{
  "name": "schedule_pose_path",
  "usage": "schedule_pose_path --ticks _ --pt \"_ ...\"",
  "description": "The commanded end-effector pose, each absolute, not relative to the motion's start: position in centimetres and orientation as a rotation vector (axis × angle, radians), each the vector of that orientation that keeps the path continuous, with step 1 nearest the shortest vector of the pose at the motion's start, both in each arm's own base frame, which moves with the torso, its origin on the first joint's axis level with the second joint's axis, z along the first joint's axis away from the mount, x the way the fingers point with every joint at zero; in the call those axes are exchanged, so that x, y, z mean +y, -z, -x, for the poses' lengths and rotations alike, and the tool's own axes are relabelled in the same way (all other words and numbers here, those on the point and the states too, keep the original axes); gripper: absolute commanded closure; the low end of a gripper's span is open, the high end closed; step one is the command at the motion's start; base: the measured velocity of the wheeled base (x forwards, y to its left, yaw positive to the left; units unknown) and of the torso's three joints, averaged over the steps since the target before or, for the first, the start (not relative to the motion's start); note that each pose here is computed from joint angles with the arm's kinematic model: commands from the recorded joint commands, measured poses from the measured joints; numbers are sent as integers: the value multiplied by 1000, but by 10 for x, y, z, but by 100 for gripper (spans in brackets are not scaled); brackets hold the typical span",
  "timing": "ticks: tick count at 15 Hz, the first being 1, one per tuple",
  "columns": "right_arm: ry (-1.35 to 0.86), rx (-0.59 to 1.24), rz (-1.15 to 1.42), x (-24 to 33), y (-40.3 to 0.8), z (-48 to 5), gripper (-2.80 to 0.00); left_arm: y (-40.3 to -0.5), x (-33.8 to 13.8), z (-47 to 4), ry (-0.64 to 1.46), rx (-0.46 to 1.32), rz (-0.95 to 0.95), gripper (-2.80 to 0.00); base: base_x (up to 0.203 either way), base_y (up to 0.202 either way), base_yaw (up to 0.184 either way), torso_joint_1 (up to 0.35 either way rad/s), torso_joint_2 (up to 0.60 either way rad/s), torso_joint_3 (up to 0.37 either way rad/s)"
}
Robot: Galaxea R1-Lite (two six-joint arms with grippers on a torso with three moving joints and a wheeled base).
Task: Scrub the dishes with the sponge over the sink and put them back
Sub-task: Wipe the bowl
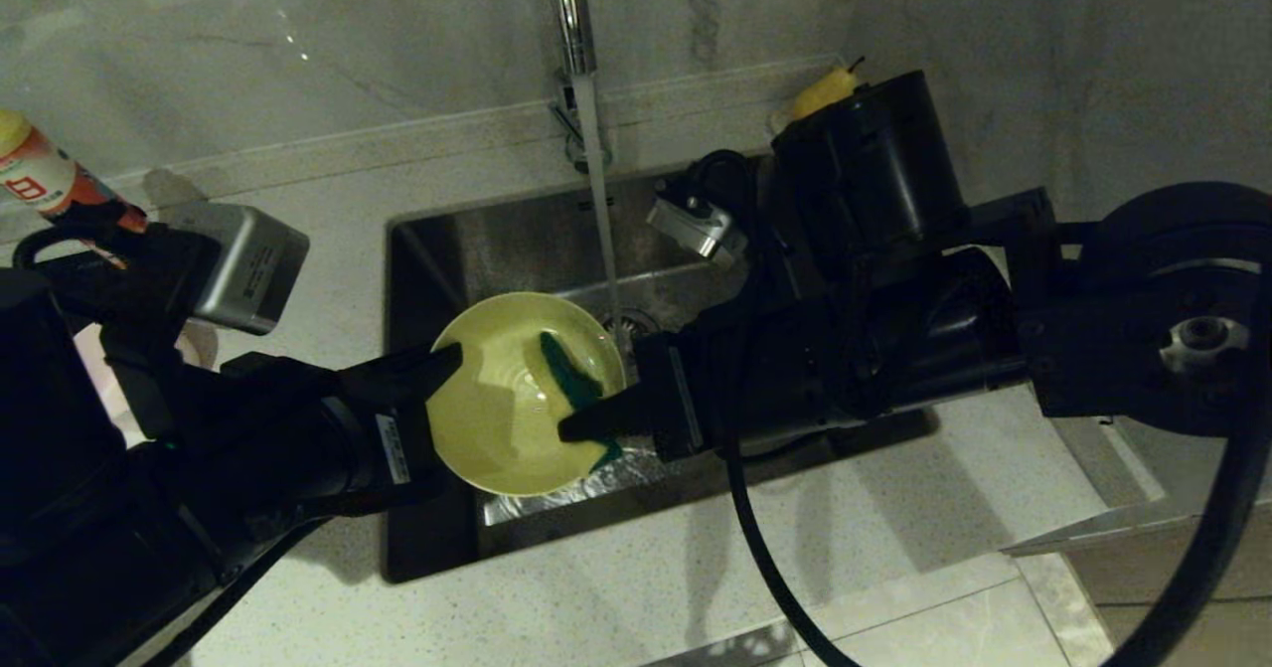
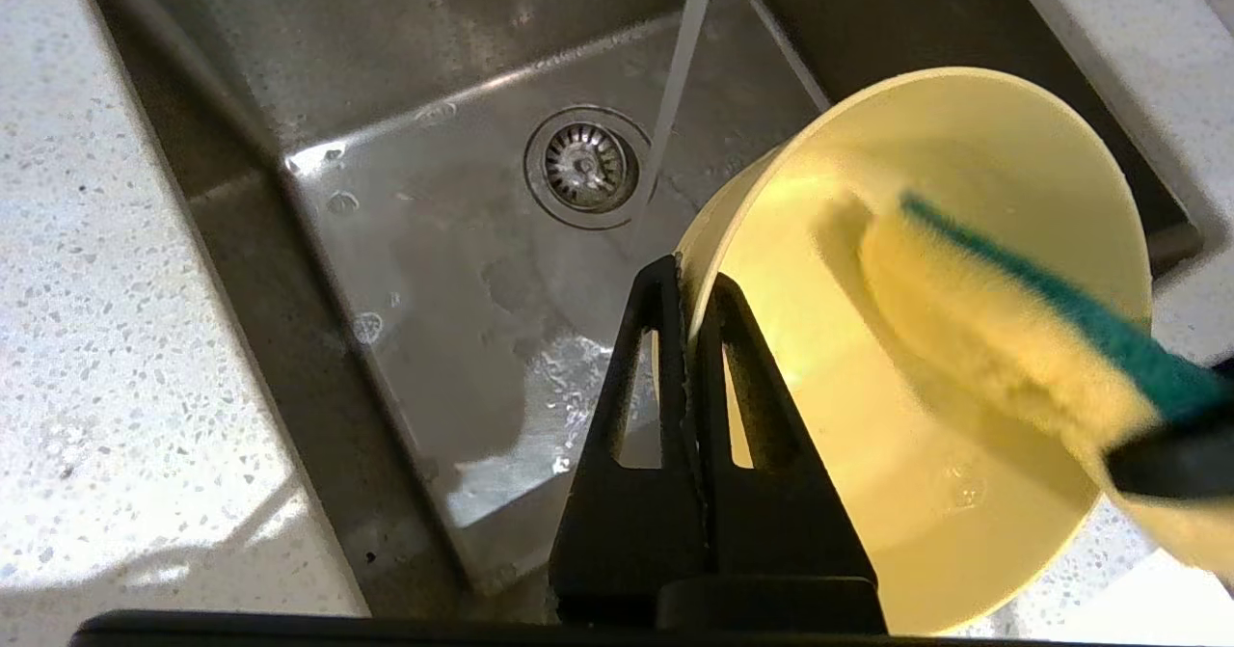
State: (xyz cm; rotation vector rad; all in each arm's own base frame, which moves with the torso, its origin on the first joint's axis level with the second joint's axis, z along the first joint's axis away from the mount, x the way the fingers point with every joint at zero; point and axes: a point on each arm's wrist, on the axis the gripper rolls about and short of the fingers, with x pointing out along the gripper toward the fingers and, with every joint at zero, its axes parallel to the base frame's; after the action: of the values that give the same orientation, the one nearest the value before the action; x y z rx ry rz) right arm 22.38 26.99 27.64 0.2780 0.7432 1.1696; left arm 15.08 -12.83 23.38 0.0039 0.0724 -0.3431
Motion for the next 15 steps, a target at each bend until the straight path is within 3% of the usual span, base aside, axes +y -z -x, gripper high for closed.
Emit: schedule_pose_path --ticks 1,6,15 --pt "-1198 743 -273 278 -277 -219 0 -233 -129 -152 339 73 -2 0 0 0 0 0 0 0" --pt "-1225 721 -276 285 -286 -216 0 -231 -135 -158 344 72 -6 0 0 0 0 0 0 0" --pt "-1232 795 -250 296 -267 -210 0 -238 -138 -162 339 20 16 0 0 0 0 0 0 0"
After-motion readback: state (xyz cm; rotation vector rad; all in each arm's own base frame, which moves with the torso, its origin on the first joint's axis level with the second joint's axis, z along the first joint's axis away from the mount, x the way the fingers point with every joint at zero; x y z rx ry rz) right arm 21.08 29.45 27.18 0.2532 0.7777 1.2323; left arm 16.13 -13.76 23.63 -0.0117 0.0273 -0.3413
